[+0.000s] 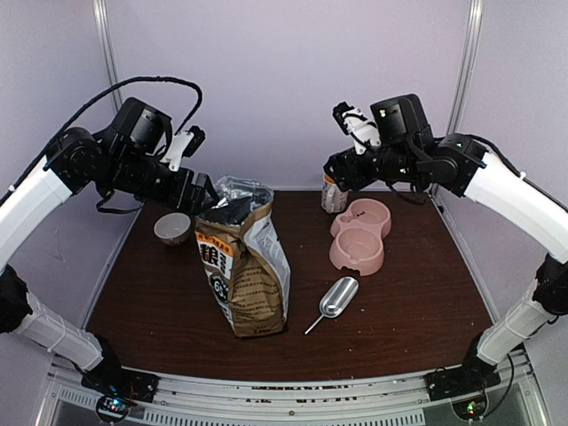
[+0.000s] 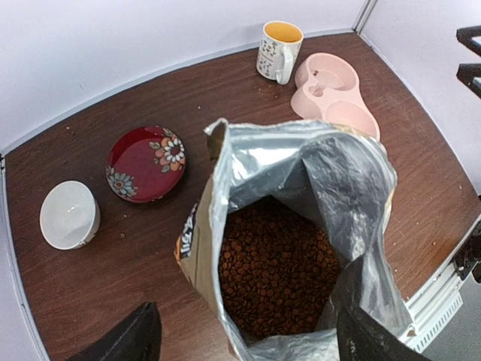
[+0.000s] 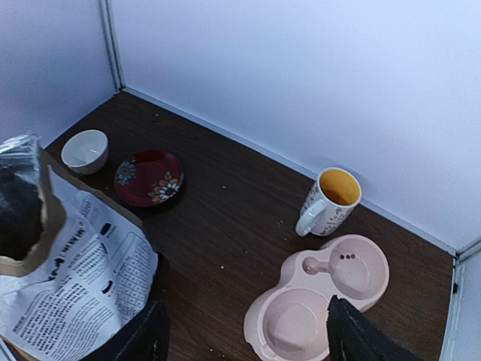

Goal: Serve the pet food
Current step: Open the seal of the pet food bag, then adjust the pet food bag at the center of the board.

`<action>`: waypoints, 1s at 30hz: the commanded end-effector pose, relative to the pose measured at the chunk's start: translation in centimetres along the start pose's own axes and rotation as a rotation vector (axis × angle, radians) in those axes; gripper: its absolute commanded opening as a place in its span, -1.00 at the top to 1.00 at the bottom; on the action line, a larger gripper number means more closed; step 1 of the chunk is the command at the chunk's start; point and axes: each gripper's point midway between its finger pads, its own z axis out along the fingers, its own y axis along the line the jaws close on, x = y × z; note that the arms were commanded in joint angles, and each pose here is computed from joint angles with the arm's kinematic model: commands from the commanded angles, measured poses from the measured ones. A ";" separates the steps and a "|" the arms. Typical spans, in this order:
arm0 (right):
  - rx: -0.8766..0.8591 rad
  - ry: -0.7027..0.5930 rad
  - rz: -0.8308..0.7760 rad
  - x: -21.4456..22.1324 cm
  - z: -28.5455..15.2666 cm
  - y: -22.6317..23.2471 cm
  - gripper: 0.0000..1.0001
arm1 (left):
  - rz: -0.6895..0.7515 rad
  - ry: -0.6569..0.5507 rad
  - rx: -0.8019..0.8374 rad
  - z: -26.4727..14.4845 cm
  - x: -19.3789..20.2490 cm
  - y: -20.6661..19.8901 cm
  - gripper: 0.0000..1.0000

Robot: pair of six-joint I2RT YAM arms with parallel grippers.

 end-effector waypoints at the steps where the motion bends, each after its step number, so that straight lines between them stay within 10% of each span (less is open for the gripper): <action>1: 0.129 -0.031 0.136 0.5 -0.9 -4.5 -0.47 | -0.038 -0.063 0.001 0.2 -2.7 0.3 -0.66; 17: 0.146 0.003 0.189 3.6 -1.0 -6.0 -0.48 | -0.009 0.052 -0.161 4.6 -1.4 2.7 0.16; 24: 0.161 0.010 0.190 5.1 -1.5 -6.4 -0.49 | -0.044 0.008 -0.273 5.2 -1.6 5.1 1.00; 30: 0.168 0.013 0.197 5.4 -1.7 -6.7 -0.49 | -0.041 -0.038 -0.278 3.4 -2.7 6.9 1.00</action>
